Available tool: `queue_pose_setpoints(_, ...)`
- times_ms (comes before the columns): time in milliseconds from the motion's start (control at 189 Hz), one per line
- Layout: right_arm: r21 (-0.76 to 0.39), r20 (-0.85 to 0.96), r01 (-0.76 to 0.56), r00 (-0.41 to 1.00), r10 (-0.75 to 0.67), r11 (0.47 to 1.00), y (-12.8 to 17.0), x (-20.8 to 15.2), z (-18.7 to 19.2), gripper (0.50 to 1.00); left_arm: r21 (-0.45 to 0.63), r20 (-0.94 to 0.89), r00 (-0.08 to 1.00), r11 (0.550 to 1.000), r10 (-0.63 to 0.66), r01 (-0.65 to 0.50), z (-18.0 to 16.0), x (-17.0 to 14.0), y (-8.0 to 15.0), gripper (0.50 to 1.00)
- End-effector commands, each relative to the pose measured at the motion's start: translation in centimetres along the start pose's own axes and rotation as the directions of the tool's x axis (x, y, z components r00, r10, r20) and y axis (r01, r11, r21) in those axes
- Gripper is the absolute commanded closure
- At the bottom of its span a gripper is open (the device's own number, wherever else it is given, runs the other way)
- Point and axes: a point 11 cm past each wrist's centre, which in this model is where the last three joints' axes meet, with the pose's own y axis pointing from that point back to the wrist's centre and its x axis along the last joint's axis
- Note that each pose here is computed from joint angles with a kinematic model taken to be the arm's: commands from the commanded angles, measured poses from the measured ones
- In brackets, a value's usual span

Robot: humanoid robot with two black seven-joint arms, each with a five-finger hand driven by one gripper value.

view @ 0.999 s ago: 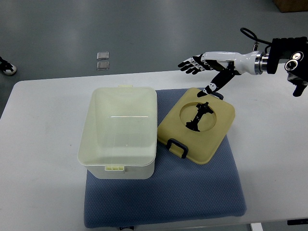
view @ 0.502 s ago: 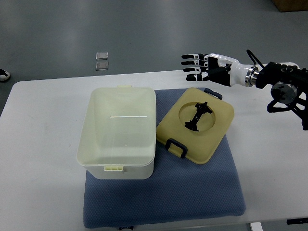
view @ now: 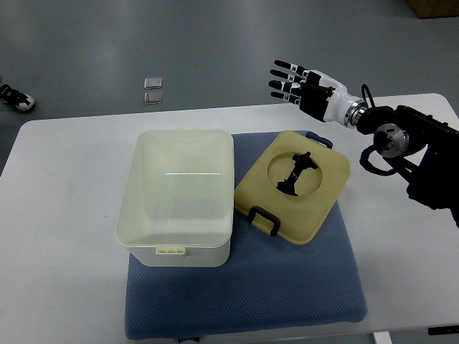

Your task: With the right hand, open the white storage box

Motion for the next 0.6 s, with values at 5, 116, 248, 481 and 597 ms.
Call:
queue_pose_setpoints(5,0.016,0.029,-0.032,0.999,0.032,0.999,0.0,0.2,0.3,0.576,0.000,0.000,1.000,1.000,0.002,-0.002,0.0,0.0,0.0,0.500)
queue_pose_setpoints(116,0.018,0.034,-0.052,0.998,0.051,0.999,0.0,0.5,0.3,0.576,0.000,0.000,1.000,1.000,0.002,-0.002,0.0,0.0,0.0,0.500)
queue_pose_setpoints(248,0.019,0.032,-0.053,0.998,0.052,0.998,0.0,0.5,0.3,0.576,0.000,0.000,1.000,1.000,-0.001,0.001,0.0,0.0,0.0,0.500)
queue_pose_setpoints(481,0.014,0.036,-0.053,0.998,0.053,0.998,0.1,0.6,0.7,0.576,0.000,0.000,1.000,1.000,0.000,0.000,0.0,0.0,0.0,0.500)
queue_pose_setpoints(597,0.006,0.045,-0.052,0.998,0.052,0.999,0.2,0.7,1.3,0.576,0.000,0.000,1.000,1.000,-0.001,0.001,0.0,0.0,0.0,0.500)
